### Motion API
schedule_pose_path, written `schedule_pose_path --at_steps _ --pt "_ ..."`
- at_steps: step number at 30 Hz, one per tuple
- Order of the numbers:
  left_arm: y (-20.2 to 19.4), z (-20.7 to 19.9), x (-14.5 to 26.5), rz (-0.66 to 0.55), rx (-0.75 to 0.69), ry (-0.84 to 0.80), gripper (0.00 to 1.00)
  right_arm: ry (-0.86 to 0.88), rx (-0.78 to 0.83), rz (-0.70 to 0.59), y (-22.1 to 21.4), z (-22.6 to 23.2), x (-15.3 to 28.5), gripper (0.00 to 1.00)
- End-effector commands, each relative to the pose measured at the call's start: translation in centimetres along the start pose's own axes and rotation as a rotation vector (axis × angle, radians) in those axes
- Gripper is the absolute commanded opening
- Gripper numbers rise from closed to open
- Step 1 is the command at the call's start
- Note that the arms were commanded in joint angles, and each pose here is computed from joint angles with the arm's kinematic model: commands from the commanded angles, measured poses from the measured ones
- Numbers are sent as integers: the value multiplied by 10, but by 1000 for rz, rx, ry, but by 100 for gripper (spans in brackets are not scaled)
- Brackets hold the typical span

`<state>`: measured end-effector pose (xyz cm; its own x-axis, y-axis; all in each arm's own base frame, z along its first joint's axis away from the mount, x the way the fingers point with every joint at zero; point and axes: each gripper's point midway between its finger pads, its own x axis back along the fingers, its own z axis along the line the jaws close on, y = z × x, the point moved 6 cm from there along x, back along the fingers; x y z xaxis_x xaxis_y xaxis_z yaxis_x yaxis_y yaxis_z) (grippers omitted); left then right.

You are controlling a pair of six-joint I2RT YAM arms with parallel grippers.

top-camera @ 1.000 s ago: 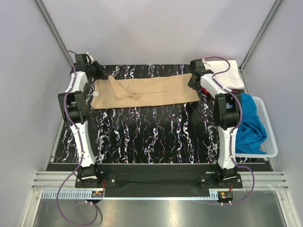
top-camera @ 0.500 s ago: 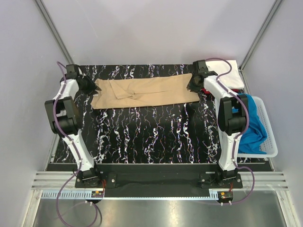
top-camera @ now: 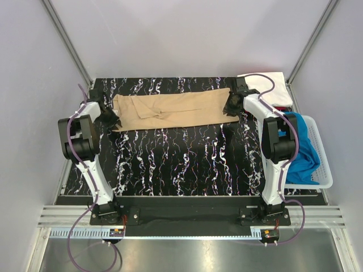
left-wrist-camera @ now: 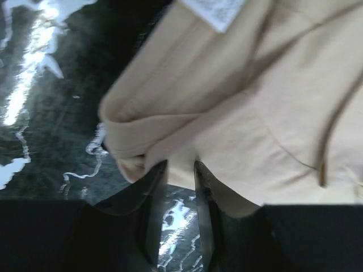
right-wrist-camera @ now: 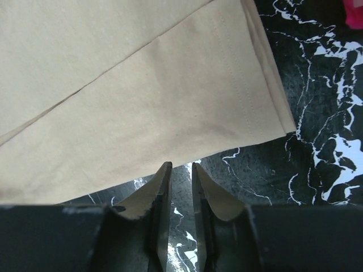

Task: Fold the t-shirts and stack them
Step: Fold the tshirt

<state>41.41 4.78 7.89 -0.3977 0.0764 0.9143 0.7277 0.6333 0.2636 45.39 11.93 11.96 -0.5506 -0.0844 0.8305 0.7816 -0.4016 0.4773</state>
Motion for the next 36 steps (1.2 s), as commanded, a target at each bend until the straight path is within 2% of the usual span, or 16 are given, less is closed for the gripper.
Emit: schedule_pose_path --at_steps 1,4,8,14,18,20,23,26,36 --pt "8 24 -2 -39 -17 155 32 -28 54 -61 8 0 2 27" --pt "11 34 -4 -38 -23 205 32 -94 65 -94 12 -8 -10 25" --pt "11 43 -5 -38 -40 263 32 -141 73 -57 -1 -18 -30 24" --pt "12 44 3 -45 -29 276 32 -178 105 -21 -32 -21 -25 23" --pt "24 27 31 -115 -24 206 38 -189 101 -2 -48 -24 -16 22" --pt "35 9 54 -166 -34 124 40 -187 97 -8 -50 -25 -9 22" --pt "34 -26 72 -165 -74 -64 44 -178 82 -42 -43 -24 7 22" --pt "25 -57 71 -111 -100 -204 45 -144 72 -64 -36 -17 19 23" --pt "5 -76 31 -41 -101 -215 45 -103 72 -100 -27 -11 40 24"
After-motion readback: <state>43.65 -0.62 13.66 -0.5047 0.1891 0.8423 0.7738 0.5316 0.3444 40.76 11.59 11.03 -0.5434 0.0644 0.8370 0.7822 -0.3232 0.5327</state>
